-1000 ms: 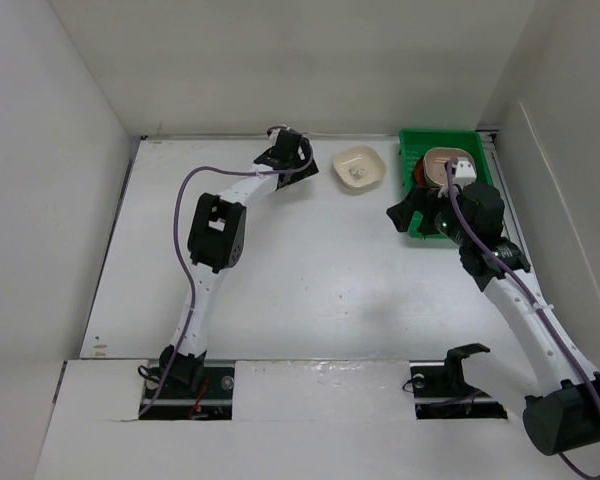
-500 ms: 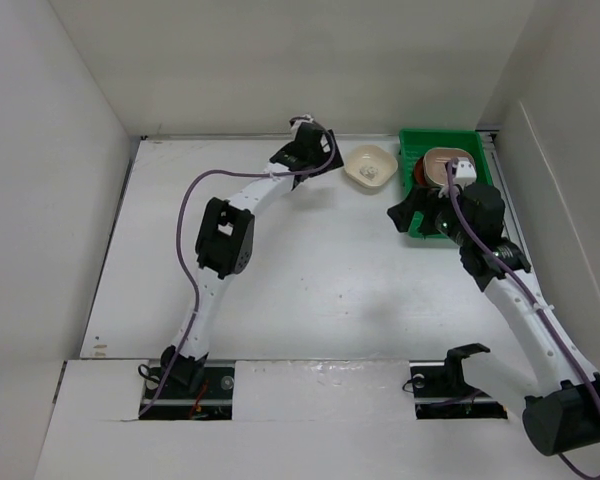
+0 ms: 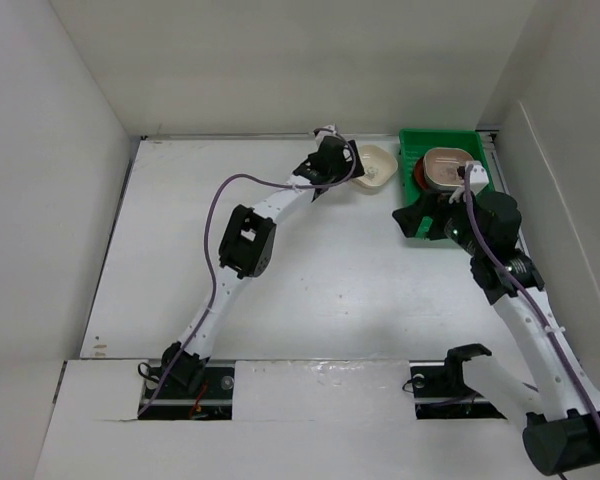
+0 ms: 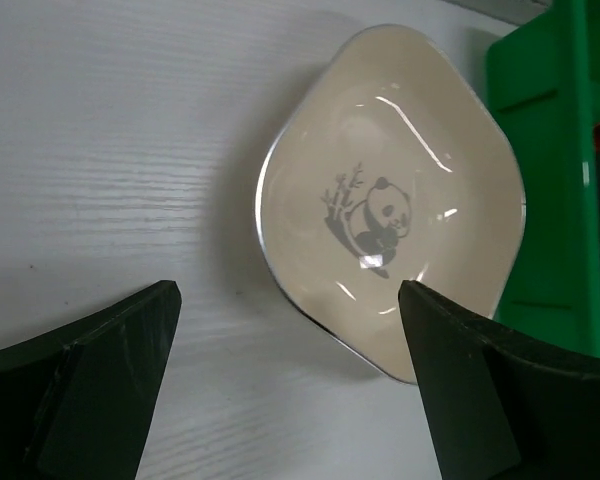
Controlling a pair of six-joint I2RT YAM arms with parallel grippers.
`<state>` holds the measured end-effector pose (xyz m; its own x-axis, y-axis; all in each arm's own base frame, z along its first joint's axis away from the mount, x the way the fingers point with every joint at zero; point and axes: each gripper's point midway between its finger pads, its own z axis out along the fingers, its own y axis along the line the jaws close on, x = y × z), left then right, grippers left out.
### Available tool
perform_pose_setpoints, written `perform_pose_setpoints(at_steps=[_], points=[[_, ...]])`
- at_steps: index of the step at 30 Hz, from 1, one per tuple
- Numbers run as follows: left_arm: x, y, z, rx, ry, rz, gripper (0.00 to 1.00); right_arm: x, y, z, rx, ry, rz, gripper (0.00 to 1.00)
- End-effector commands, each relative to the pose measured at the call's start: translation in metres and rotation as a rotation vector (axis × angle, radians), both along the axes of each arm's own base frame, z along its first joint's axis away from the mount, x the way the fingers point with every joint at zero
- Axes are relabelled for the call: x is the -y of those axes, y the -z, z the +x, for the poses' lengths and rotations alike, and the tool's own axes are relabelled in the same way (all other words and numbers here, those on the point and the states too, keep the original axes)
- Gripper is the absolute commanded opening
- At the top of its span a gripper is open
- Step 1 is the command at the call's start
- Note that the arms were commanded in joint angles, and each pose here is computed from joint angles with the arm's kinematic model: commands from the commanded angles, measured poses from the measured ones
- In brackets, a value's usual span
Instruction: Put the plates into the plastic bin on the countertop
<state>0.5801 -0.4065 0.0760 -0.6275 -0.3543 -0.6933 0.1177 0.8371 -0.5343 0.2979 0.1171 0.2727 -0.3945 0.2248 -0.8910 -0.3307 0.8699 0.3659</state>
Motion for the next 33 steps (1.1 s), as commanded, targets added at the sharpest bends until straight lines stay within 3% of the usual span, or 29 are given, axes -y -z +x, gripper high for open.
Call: perform_pose_setpoints(at_steps=[1, 3, 6, 7, 8, 9, 13, 19, 20, 21, 24, 28, 29, 32, 33], points=[[0.002, -0.022, 0.015, 0.066, -0.061, -0.035, 0.88, -0.009, -0.016, -0.017, 0.038, -0.053, 0.032, 1.0], [0.009, -0.025, 0.017, 0.073, -0.075, -0.056, 0.84, -0.009, -0.023, -0.025, 0.05, -0.065, 0.038, 1.0], [0.01, -0.017, 0.022, 0.073, -0.092, -0.067, 0.68, -0.008, -0.034, -0.04, 0.077, -0.076, 0.045, 1.0], [0.009, -0.02, 0.023, 0.076, -0.101, -0.063, 0.63, -0.007, -0.042, -0.043, 0.101, -0.076, 0.048, 1.0], [0.009, -0.02, 0.023, 0.076, -0.102, -0.063, 0.48, -0.007, -0.043, -0.046, 0.101, -0.076, 0.048, 1.0], [0.009, -0.013, 0.022, 0.068, -0.102, -0.057, 0.42, -0.006, -0.043, -0.05, 0.103, -0.076, 0.049, 1.0], [0.009, -0.018, 0.023, 0.076, -0.102, -0.063, 0.23, -0.004, -0.053, -0.057, 0.133, -0.076, 0.054, 1.0], [0.009, -0.018, 0.023, 0.076, -0.102, -0.063, 0.2, -0.007, -0.057, -0.061, 0.131, -0.096, 0.057, 1.0], [0.009, -0.018, 0.023, 0.076, -0.102, -0.063, 0.27, -0.007, -0.057, -0.061, 0.131, -0.096, 0.057, 1.0], [0.009, -0.018, 0.023, 0.076, -0.102, -0.063, 0.41, -0.006, -0.059, -0.063, 0.14, -0.096, 0.059, 1.0], [0.01, -0.02, 0.024, 0.083, -0.101, -0.069, 0.52, -0.004, -0.057, -0.063, 0.131, -0.087, 0.057, 1.0], [0.01, -0.016, 0.024, 0.072, -0.106, -0.07, 0.41, -0.005, -0.06, -0.066, 0.141, -0.097, 0.06, 1.0], [0.01, -0.019, 0.024, 0.074, -0.106, -0.072, 0.3, -0.004, -0.06, -0.066, 0.141, -0.097, 0.062, 1.0], [0.009, -0.02, 0.025, 0.073, -0.118, -0.077, 0.19, -0.005, -0.066, -0.07, 0.16, -0.107, 0.066, 1.0], [0.009, -0.018, 0.024, 0.066, -0.118, -0.071, 0.09, -0.005, -0.072, -0.071, 0.172, -0.107, 0.067, 1.0]])
